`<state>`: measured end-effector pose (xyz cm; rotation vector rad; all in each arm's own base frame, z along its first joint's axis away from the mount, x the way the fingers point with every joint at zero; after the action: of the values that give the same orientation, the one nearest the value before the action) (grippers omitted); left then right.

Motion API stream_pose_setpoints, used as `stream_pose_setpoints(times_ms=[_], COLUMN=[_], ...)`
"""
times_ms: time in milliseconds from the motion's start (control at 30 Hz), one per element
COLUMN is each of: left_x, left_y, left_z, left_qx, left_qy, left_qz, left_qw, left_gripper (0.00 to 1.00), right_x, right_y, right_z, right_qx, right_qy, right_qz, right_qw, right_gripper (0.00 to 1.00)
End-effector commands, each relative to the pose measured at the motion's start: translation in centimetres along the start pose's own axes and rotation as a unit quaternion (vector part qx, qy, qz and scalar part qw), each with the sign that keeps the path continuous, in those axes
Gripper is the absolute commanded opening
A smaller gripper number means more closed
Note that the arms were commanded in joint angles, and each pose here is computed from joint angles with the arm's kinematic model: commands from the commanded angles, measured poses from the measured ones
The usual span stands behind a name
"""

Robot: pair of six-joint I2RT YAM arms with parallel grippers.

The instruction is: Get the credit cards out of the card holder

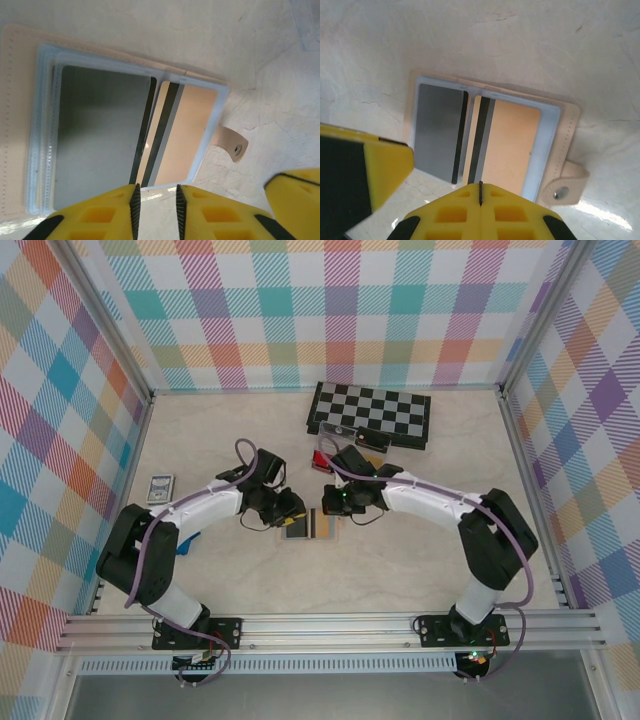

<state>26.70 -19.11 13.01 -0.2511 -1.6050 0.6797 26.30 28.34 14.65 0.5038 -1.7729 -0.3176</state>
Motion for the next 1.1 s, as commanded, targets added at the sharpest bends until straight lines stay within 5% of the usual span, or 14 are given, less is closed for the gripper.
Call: stream_pose_setpoints(times_ms=[0,433,1067], left_x=[-0.6,-3.2,-4.4], left_y=[-0.8,-1.0,0.7], left_z=[-0.5,-0.7,-0.5], left_qx=[0.016,0.025,0.012], left_qy=[0.006,0.042,0.046], left_qz=[0.044,0.038,-0.003], left_qw=[0.999,0.998,0.999], left_gripper=[0.24,0.19,0.24], right_x=[-1.2,-4.2,-6.2], right_y=[-0.1,-2.1,-4.4], right_z=[0.0,0.2,1.3], right_qx=[-0.018,-0.063,-0.082], right_qy=[0.030,0.072,0.109], right_qz=[0.012,0.097,0.125], right_qw=[0.999,0.991,0.983], right_gripper=[0.01,0.00,0.00])
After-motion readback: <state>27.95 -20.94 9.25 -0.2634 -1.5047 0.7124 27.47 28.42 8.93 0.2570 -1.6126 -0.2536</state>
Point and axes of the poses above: each hand's point on the last joint's axis, 136 mm out from that joint toward the fingers, its own x axis back along the fingers, its own y axis along the line the jaws close on, z = x × y, the point moved 7 cm from there along x, back along the fingers, and after that the axes turned 2 degrees about -x, right-handed, at the moved point
